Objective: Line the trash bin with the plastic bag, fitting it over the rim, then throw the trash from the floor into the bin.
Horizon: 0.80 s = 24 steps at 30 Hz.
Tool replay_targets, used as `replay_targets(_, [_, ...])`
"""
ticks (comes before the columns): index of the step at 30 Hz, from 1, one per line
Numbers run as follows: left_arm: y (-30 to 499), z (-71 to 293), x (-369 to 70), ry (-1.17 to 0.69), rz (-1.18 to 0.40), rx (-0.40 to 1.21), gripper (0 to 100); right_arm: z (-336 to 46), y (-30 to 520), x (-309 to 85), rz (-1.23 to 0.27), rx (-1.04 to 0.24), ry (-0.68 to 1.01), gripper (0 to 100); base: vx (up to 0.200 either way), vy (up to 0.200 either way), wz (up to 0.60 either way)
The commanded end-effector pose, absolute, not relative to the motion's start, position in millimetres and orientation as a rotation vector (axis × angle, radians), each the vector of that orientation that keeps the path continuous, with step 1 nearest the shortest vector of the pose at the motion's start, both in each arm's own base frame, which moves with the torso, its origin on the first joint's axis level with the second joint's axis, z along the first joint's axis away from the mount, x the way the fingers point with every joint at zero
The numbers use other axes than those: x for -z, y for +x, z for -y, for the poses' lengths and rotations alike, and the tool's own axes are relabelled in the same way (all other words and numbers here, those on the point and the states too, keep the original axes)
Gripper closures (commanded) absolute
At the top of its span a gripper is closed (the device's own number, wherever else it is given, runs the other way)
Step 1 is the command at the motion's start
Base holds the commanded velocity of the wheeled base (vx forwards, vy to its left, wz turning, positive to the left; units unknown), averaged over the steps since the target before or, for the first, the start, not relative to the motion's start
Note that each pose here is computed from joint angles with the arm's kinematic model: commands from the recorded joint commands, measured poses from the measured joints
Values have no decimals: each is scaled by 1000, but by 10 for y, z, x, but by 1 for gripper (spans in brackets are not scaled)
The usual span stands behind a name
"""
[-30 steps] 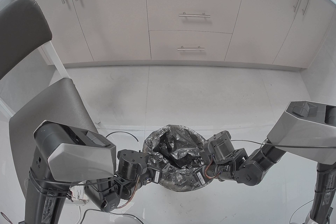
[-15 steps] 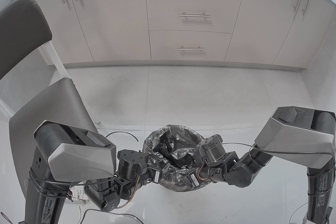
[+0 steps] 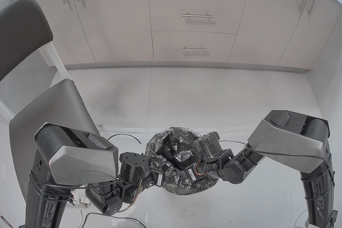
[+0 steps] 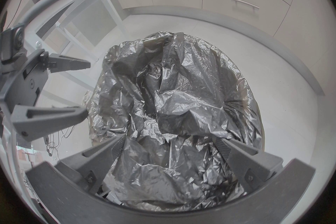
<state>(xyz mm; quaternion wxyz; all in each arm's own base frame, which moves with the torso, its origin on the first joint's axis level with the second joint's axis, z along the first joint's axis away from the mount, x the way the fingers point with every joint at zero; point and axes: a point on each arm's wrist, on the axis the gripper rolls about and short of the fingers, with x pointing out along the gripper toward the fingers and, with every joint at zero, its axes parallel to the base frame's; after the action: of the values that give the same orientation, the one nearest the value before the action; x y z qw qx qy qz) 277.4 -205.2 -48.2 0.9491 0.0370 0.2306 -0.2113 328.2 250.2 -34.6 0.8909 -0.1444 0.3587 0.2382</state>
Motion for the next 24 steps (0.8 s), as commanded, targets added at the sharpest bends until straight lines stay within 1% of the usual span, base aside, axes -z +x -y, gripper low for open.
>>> replay_targets(1, [2773, 2052, 484, 75, -469, 430, 0, -2467, 3398, 460, -752, -472, -294, 0, 0, 0, 0])
replay_targets(6, [2775, 2054, 488, 75, -469, 430, 0, -2430, 3537, 486, -739, -449, -279, 0, 0, 0, 0])
replay_targets(15, [2778, 2056, 486, 76, -467, 430, 0, -2509, 3648, 546, -715, -458, -281, 0, 0, 0, 0])
replay_targets(24, [2777, 2056, 492, 76, -469, 432, 0, -2533, 3610, 597, -726, -470, -296, 0, 0, 0, 0])
